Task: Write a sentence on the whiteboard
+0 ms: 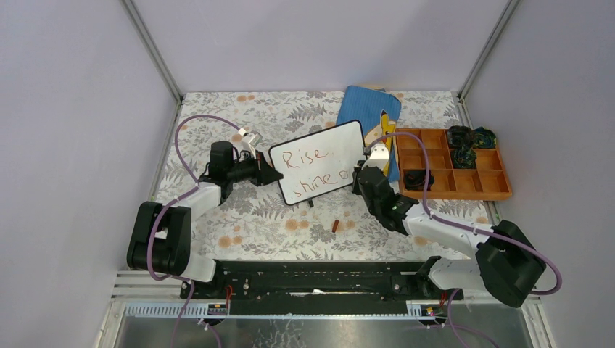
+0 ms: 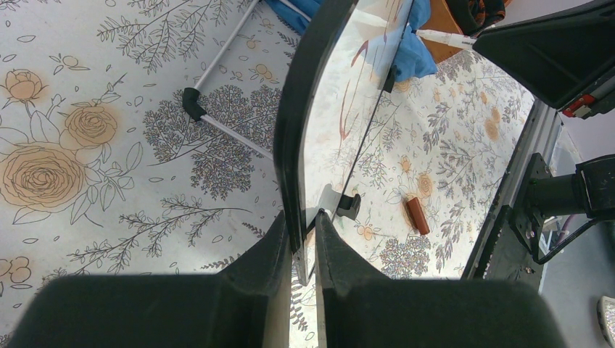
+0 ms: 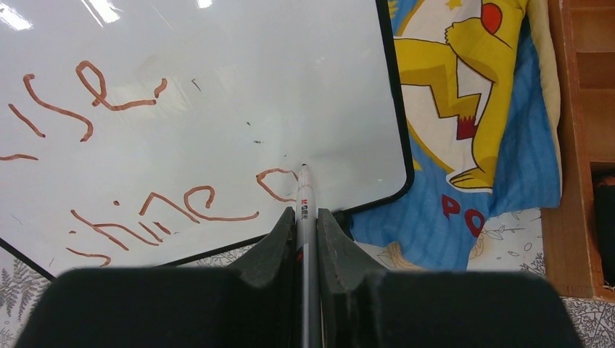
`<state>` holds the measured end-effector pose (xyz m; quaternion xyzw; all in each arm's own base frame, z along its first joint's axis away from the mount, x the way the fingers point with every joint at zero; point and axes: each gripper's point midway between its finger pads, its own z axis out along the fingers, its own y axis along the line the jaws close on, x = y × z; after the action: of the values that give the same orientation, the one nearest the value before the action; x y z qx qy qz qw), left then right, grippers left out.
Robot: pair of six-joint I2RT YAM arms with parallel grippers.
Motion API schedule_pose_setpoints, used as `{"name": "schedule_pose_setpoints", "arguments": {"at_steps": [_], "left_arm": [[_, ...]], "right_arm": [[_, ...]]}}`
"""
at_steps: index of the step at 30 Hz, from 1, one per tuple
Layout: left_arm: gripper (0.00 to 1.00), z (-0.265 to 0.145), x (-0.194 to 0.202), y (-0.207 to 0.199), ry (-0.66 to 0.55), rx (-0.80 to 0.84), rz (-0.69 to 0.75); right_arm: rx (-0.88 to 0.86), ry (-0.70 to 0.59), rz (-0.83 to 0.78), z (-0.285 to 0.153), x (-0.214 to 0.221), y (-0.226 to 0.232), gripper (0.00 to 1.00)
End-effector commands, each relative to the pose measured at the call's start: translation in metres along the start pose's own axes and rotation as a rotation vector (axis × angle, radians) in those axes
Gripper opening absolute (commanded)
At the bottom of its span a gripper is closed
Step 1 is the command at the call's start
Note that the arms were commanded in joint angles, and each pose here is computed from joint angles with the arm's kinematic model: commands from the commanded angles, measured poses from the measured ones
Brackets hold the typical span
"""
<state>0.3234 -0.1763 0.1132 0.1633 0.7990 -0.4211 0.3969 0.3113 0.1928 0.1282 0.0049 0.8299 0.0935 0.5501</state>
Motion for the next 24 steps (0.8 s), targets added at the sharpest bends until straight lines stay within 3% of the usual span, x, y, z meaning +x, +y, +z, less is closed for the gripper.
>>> {"name": "schedule_pose_setpoints", "arguments": {"at_steps": [1, 12, 24], "left_arm": [[0.00, -0.004, 0.031, 0.028, 0.077, -0.136, -0.024], [0.00, -0.004, 0.031, 0.028, 0.076, -0.138, -0.023], [0.00, -0.004, 0.031, 0.028, 0.079, -0.137, -0.026]], "right_arm": [[-0.031, -0.056, 0.059, 0.005, -0.022, 0.012, 0.00], [-0.010, -0.060, 0.060, 0.002, -0.019, 0.005, 0.00], [-0.010, 0.030, 0.064, -0.002, 0.020, -0.006, 0.00]]}}
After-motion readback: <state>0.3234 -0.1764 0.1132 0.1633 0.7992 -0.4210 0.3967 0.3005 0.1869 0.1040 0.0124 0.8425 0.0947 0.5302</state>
